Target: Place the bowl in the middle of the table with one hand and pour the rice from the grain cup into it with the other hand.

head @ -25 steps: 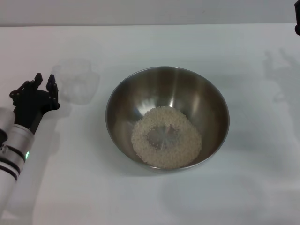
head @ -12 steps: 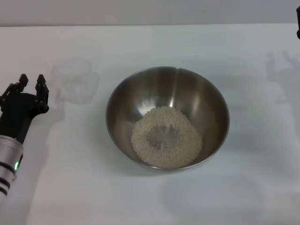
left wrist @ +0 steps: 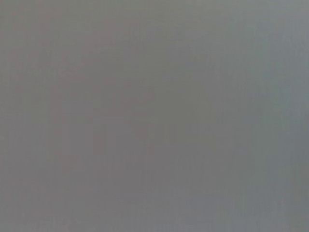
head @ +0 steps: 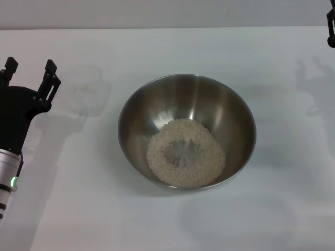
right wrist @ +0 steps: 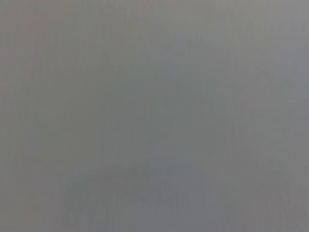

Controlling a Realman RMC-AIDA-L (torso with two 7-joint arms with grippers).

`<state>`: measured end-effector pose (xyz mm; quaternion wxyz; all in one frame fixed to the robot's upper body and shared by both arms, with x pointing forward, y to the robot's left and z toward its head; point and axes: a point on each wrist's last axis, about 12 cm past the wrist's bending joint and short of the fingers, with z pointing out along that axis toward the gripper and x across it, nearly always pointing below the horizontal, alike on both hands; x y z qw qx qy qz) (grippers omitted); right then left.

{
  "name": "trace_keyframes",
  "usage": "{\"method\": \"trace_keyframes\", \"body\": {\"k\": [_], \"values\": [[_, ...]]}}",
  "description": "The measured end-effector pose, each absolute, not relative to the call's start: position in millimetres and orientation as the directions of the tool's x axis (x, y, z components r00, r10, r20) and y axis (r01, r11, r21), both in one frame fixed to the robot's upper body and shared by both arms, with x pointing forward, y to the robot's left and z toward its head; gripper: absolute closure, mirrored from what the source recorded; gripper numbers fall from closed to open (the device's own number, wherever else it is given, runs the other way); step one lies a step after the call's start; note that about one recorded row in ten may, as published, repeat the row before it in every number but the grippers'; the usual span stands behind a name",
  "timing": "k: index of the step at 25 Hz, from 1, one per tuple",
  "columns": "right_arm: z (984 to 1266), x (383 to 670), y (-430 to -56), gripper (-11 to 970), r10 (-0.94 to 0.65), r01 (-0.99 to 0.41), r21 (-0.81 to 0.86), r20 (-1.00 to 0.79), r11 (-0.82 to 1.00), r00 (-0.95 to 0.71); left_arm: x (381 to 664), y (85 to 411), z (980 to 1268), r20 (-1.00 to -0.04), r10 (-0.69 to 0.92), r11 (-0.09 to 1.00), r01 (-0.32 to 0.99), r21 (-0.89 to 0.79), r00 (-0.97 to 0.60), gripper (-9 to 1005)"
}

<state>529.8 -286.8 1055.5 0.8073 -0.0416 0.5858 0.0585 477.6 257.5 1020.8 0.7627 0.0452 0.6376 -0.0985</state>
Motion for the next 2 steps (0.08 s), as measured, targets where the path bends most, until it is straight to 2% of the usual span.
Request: {"method": "trace_keyframes", "body": {"k": [2], "values": [[1055.1, 529.4, -287.1, 576, 0.047, -0.143, 0.003, -0.951, 0.990, 0.305, 479.3, 257.2, 1021.7, -0.981, -0.095, 0.977, 0.206, -0.058, 0.171, 391]]}}
